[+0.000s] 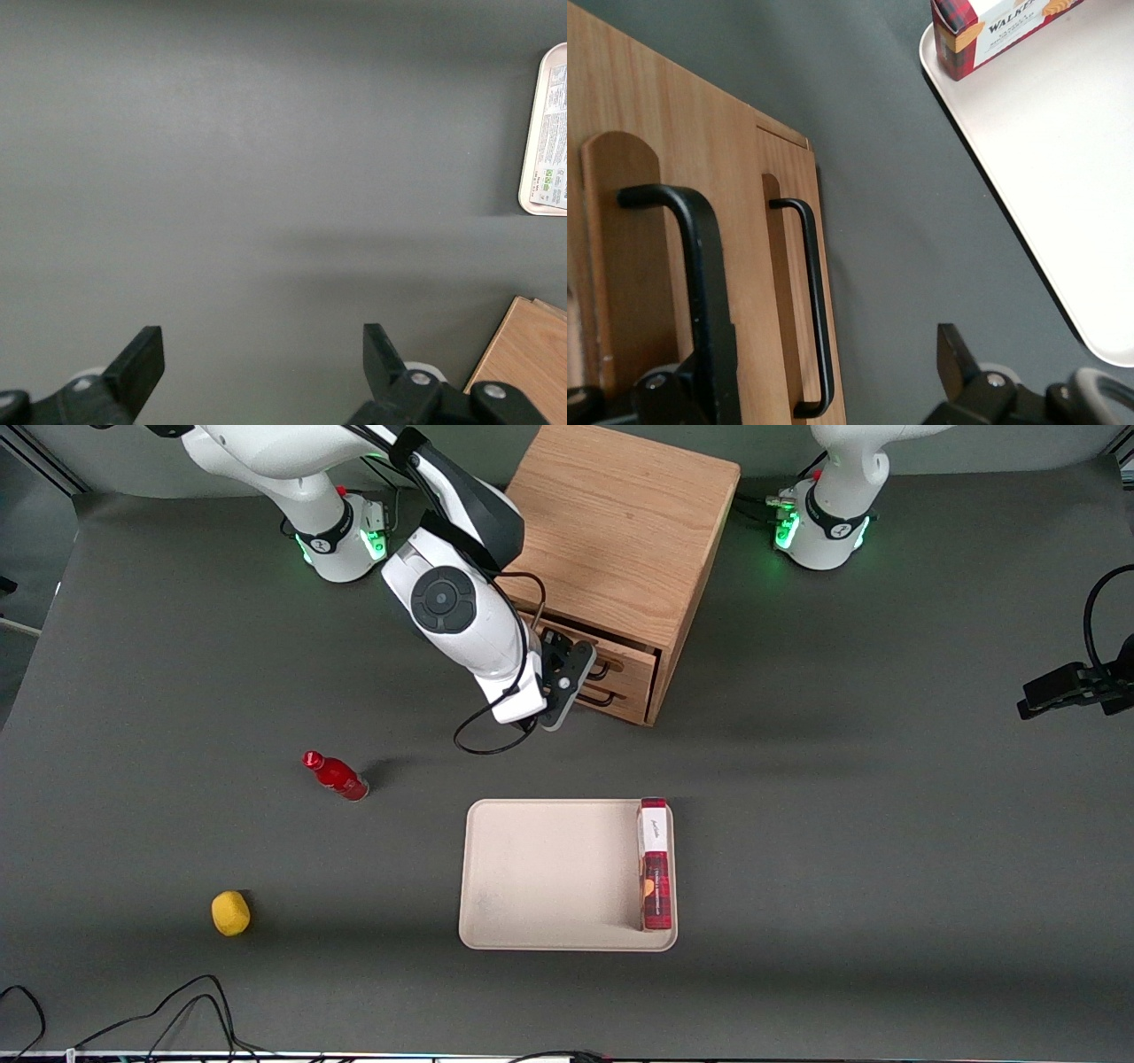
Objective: Open upper drawer
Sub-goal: 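Pull the handle outward with the right gripper, sliding the drawer open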
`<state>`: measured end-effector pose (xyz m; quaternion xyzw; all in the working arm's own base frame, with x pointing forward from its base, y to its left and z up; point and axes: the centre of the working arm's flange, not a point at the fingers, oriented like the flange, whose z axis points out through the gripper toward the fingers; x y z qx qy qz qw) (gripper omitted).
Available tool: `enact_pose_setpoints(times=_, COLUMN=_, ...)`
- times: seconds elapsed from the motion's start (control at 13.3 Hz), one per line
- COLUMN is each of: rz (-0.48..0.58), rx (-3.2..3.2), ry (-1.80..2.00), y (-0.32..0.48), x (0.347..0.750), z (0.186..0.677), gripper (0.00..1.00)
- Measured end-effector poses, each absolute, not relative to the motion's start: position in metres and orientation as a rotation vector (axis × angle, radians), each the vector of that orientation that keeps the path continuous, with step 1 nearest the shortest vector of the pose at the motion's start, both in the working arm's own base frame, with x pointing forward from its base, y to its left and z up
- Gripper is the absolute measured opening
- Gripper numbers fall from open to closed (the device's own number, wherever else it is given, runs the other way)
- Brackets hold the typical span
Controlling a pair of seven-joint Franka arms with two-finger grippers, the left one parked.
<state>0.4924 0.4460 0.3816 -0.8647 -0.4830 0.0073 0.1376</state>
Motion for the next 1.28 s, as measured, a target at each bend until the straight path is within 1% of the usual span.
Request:
enact_pose_setpoints(times=0.98, rz=-0.037, rx=-2.544, ry=-1.386, y=0.428, x=0.516, z=0.392, gripper=1.0)
enact_pose_setpoints(times=1.28, rz=-0.055, rx=-2.562, ry=-1.358, y=0.414, x=0.529, z=0.396, gripper=1.0)
